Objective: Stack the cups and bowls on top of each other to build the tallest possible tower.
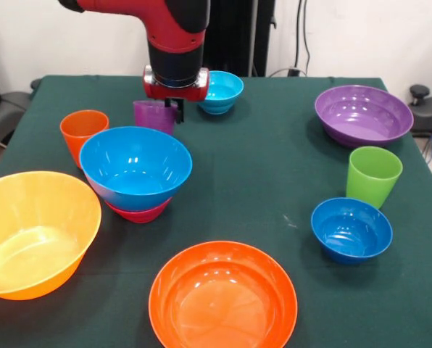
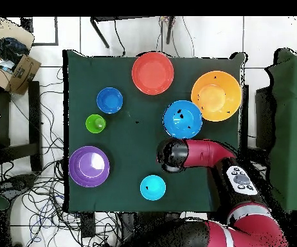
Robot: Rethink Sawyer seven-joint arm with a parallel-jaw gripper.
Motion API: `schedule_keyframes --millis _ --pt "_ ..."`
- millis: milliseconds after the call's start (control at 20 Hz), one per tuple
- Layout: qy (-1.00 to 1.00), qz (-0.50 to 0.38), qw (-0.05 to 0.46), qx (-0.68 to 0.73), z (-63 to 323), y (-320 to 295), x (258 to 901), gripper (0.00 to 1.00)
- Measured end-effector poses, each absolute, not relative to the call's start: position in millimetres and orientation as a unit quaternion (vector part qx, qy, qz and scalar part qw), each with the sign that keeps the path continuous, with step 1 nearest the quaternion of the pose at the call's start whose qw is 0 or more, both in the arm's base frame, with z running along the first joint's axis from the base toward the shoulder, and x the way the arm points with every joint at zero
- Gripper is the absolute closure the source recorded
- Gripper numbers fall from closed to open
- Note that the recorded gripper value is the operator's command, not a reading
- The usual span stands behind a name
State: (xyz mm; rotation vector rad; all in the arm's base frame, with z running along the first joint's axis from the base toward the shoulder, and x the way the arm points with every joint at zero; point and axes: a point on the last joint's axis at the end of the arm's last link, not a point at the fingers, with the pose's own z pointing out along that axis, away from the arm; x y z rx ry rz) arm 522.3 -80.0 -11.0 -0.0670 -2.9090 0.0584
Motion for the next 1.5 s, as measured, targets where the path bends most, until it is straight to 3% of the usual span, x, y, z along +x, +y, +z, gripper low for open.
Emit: schedule_keyframes --millis 600,1500 --pt "-0.994 0.017 0.100 -0.050 30.8 -75.9 551.1 1.00" --pt "-0.988 0.017 0.145 -0.044 66.6 -38.4 611.1 1.00"
